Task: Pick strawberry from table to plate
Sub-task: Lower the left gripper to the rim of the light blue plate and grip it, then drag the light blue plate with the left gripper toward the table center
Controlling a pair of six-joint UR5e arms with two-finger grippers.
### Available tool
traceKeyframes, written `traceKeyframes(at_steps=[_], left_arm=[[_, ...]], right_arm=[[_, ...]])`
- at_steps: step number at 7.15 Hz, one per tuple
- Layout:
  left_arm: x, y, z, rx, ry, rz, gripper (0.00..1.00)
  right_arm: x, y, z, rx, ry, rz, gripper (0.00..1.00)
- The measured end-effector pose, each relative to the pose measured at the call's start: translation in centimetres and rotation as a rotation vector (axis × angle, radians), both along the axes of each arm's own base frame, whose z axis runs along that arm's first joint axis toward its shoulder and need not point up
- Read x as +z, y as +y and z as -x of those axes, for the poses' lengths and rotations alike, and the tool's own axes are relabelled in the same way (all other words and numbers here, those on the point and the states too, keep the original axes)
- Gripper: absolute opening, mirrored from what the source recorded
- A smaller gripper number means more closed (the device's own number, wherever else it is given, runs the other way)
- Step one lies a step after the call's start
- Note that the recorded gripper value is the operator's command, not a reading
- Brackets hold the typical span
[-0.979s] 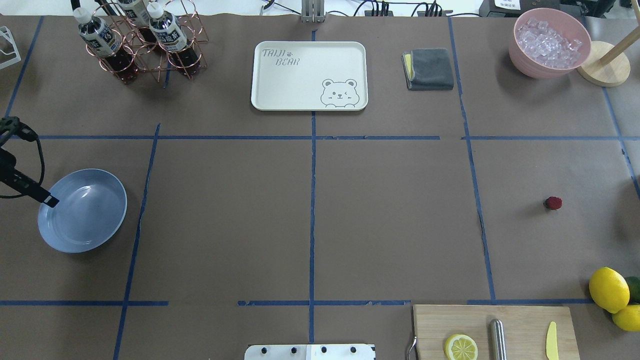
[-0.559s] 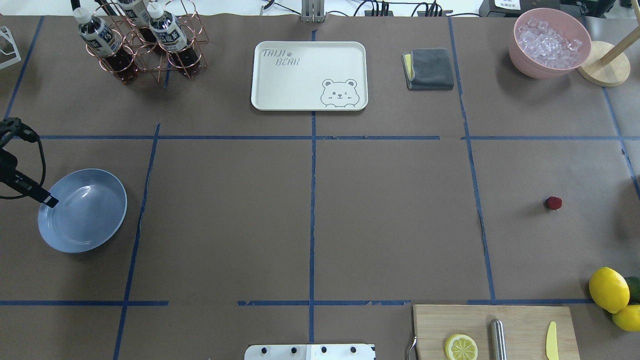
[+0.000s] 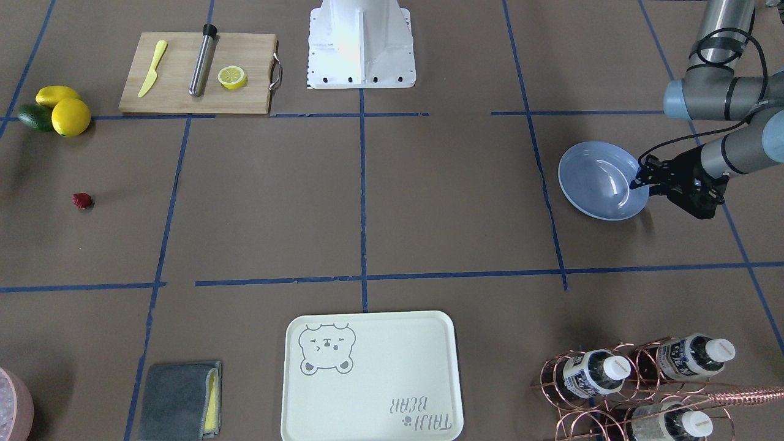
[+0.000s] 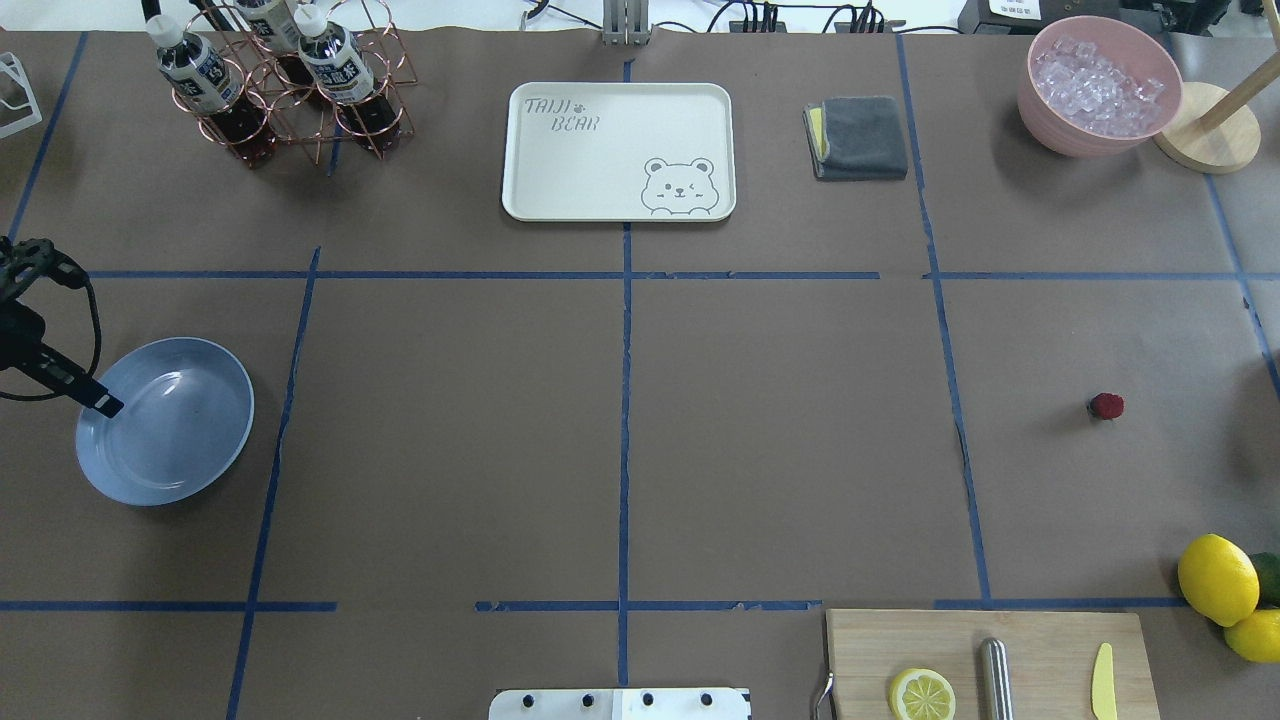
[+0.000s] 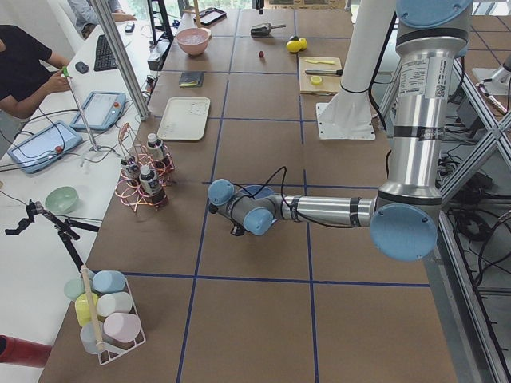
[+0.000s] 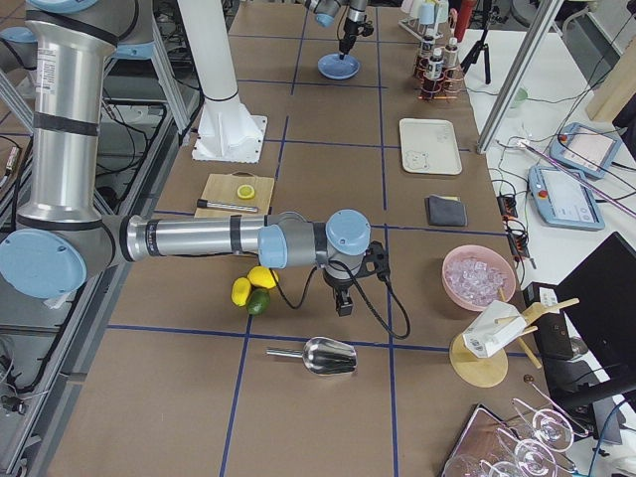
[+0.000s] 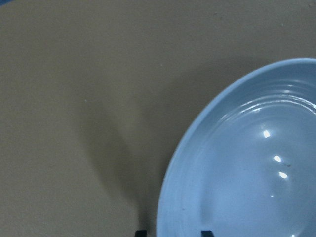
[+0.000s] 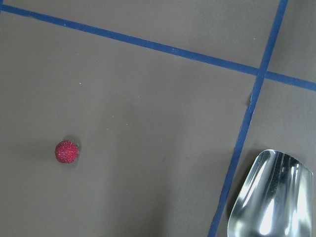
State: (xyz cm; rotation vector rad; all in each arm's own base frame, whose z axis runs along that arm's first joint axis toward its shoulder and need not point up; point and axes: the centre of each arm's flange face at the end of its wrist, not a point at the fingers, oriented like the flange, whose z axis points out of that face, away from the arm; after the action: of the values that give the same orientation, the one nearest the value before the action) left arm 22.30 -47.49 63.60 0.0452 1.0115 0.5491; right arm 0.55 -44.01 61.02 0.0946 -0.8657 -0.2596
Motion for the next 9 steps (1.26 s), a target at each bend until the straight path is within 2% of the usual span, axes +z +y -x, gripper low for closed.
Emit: traceKeyframes(at_steps=[2,4,6,7,9], left_arm=[[-0.2,0.0,-0.2,0.003,0.002,-0.004,0.00],[-3.5,-0.2,-0.4,-0.033,0.027,0.008,0.00],[-11.2,-0.6,-0.9,-0.200,0.057,0.161,0.00],[-15.2,-0.7,-2.4,-0.264,0.096,0.235,0.00],[-22.9,1.4,-10.8,-0.337,0.177,0.404,0.00]], right_arm=[[0.0,0.0,0.0,0.000,0.000,0.000,1.00],[-0.2,0.0,0.0,0.000,-0.001,-0.005,1.00],[-0.3,0.0,0.0,0.000,-0.001,-0.007,1.00],[-0.3,0.0,0.0,0.000,-0.001,-0.007,1.00],[-0.3,0.0,0.0,0.001,-0.001,-0.004,1.00]])
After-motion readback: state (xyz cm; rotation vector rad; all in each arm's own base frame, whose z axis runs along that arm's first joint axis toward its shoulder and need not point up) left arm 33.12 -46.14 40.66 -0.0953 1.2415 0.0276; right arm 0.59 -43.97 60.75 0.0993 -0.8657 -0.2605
